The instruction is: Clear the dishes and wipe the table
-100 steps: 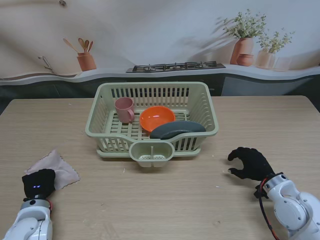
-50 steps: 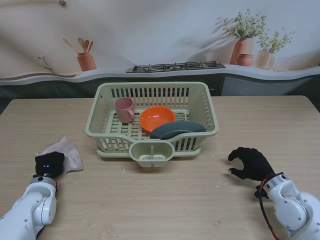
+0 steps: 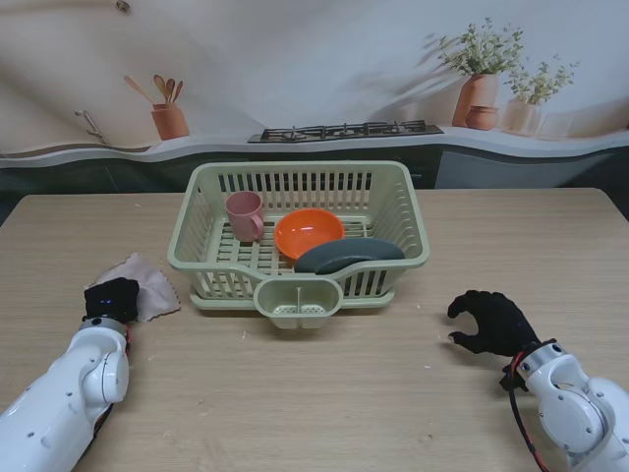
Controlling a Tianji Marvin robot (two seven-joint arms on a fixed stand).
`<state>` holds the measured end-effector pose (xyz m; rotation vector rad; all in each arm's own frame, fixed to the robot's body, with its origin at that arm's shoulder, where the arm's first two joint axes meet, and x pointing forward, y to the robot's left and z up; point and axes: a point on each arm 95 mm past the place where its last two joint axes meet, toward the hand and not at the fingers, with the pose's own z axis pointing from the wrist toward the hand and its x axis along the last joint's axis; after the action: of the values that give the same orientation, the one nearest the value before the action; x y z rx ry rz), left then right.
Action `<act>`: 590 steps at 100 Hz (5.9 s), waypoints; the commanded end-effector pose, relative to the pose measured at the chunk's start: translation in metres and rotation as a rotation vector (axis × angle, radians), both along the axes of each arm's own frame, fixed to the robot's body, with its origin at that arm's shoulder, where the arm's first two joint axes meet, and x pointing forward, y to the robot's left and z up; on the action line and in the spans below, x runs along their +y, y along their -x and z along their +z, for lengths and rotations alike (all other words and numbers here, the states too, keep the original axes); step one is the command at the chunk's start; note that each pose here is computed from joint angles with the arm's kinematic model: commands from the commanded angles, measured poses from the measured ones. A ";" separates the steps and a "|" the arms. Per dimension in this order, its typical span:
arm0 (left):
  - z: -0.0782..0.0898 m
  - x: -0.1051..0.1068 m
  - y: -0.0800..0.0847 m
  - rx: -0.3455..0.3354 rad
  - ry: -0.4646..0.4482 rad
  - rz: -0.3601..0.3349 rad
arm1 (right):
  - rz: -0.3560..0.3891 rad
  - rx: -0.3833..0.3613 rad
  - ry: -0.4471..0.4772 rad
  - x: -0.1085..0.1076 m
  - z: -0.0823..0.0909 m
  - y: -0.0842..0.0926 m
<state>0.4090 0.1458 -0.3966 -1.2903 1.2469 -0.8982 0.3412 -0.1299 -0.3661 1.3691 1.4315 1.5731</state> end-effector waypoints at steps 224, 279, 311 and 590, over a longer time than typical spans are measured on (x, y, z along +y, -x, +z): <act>-0.010 0.023 0.103 0.049 -0.078 -0.090 | 0.026 0.004 -0.025 0.002 0.005 0.002; -0.011 0.032 0.067 0.062 -0.077 -0.105 | 0.034 0.007 -0.017 0.003 0.006 0.000; -0.001 0.023 0.014 0.103 -0.064 -0.138 | 0.028 0.004 -0.009 0.003 0.005 0.002; -0.009 0.015 0.096 0.139 -0.061 -0.113 | 0.018 0.014 -0.025 0.004 0.004 0.006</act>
<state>0.3278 0.1589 -0.3889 -1.2262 1.4147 -0.8804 0.3370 -0.1293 -0.3593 1.3784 1.4202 1.6066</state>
